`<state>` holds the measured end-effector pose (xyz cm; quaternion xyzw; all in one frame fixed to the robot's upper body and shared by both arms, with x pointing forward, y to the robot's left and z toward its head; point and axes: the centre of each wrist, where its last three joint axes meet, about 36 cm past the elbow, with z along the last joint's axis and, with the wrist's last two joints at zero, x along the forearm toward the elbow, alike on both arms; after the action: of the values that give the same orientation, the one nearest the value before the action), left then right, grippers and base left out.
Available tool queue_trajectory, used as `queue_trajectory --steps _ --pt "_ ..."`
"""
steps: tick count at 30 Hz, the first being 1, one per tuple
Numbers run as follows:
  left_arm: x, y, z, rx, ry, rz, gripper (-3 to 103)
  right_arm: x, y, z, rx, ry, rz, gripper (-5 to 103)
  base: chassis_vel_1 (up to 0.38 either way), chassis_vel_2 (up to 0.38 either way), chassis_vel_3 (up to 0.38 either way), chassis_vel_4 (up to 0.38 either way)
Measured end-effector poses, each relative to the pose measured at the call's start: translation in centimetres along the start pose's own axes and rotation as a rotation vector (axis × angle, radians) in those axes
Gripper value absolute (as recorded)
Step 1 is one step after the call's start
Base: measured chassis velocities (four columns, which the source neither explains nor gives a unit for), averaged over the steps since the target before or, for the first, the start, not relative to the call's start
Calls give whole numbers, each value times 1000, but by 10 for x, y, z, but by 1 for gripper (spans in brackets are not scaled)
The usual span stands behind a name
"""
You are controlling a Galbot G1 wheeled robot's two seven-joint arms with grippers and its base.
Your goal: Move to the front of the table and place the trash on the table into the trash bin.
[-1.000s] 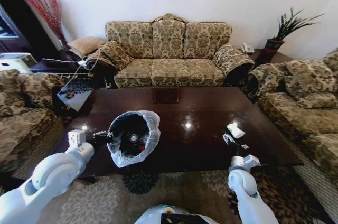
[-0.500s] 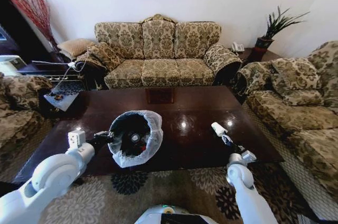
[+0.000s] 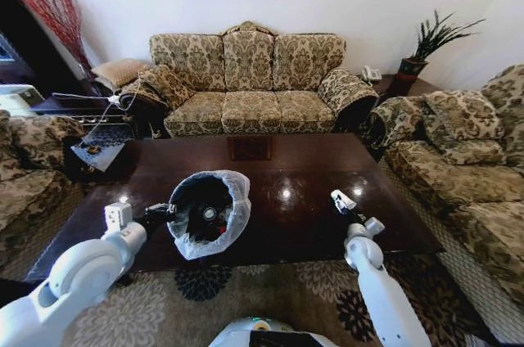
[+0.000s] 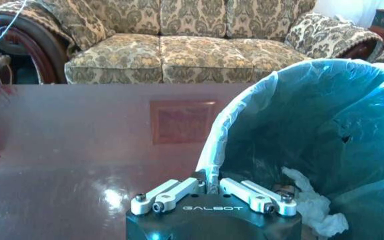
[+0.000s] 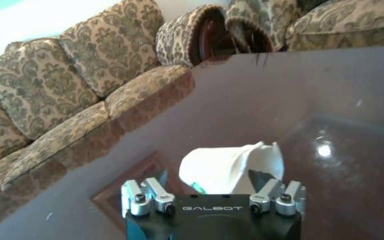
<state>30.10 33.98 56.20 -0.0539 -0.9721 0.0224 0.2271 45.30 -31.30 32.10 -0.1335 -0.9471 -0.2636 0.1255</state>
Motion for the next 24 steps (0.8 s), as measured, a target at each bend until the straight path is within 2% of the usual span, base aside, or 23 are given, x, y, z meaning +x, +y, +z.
queue_trajectory --steps 2,5,6,9,10,13,16,18,20,21,24 --pt "0 0 0 0 -1 0 0 -1 1 0 -2 3 -5 78 0 0 0 0" --pt "0 0 0 1 -4 1 0 -2 4 0 -9 11 -15 61 0 0 0 0" --pt "0 0 0 1 -4 1 0 -2 4 0 -9 11 -15 61 0 0 0 0" --pt "0 0 0 -1 -5 0 0 -1 6 -2 -8 9 -20 45 0 0 0 0" --pt "0 0 0 -1 -5 0 0 -1 6 -2 -8 9 -20 45 0 0 0 0" --pt "0 0 -1 -6 -4 1 0 2 5 -6 -1 0 -30 28 0 0 0 0" --pt "0 -1 -1 -6 -5 2 0 2 4 -7 2 -1 -32 24 0 0 0 0" --pt "0 -1 -1 -7 -5 3 0 2 3 -7 6 -5 -32 12 0 0 0 0" --pt "0 -1 -1 -8 -4 3 0 2 2 -7 6 -6 -33 12 0 0 0 0" --pt "0 -1 -1 -11 -3 4 0 4 2 -8 4 -11 -46 3 0 0 0 0" --pt "0 0 -2 -16 -3 3 0 5 1 -8 7 -24 -71 1 0 0 0 0"
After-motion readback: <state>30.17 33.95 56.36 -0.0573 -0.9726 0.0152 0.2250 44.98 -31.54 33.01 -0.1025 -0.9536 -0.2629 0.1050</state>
